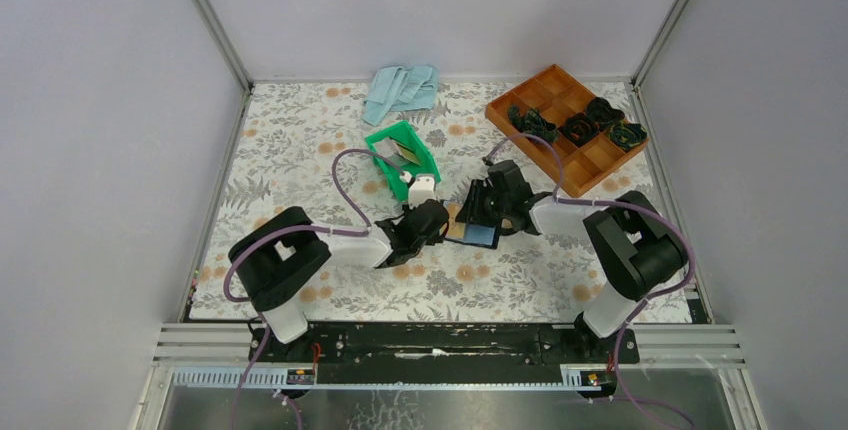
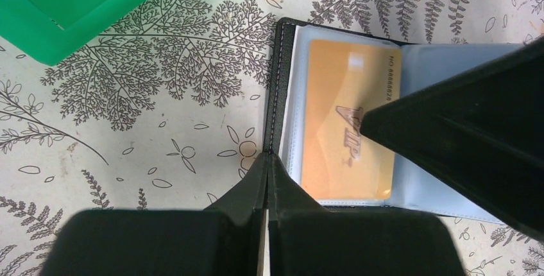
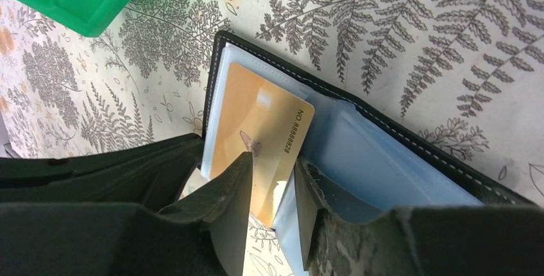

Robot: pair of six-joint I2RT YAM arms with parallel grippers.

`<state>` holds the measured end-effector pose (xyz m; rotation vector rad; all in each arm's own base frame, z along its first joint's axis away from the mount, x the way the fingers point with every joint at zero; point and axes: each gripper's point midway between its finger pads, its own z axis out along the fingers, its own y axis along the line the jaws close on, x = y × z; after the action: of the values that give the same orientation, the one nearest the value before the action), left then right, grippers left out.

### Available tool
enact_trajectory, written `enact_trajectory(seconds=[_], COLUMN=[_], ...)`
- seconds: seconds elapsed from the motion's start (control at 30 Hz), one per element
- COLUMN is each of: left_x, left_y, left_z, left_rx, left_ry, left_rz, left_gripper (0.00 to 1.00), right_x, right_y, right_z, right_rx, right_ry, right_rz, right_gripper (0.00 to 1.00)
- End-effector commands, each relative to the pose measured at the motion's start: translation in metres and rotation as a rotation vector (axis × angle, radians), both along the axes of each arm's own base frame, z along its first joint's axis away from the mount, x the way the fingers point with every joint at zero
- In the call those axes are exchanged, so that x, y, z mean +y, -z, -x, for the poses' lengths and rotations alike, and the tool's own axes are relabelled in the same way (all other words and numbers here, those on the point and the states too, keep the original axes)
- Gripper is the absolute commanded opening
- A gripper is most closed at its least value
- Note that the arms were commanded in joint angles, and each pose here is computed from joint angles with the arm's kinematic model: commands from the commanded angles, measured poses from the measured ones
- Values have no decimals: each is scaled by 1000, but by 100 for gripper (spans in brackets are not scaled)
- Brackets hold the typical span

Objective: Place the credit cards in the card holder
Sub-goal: Insert the credit card into the card holder.

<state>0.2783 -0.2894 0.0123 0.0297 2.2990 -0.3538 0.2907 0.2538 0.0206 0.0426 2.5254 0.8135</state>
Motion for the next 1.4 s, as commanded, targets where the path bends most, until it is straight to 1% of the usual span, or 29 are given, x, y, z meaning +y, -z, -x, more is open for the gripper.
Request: enact_trajectory(seconds=[0.0, 0.37, 0.97, 1.37], left_x=[-4, -21, -33, -20], left_y=[25, 27, 23, 18], left_z=[24, 38, 35, 34], left_rx=[79, 88, 76, 55], left_ry=[62, 104, 112, 84], left_rz=[-39, -39, -38, -68], left_gripper=[0, 0, 0, 0], right_x=[10, 17, 22, 13], right_y=[-2, 1, 7, -20], right_z=[-9, -14, -2, -15], right_rx=[-8, 6, 32, -55], right_ry=[-23, -39, -60, -50], right_rz=[-1, -1, 4, 66], right_gripper=[37, 38, 39, 42])
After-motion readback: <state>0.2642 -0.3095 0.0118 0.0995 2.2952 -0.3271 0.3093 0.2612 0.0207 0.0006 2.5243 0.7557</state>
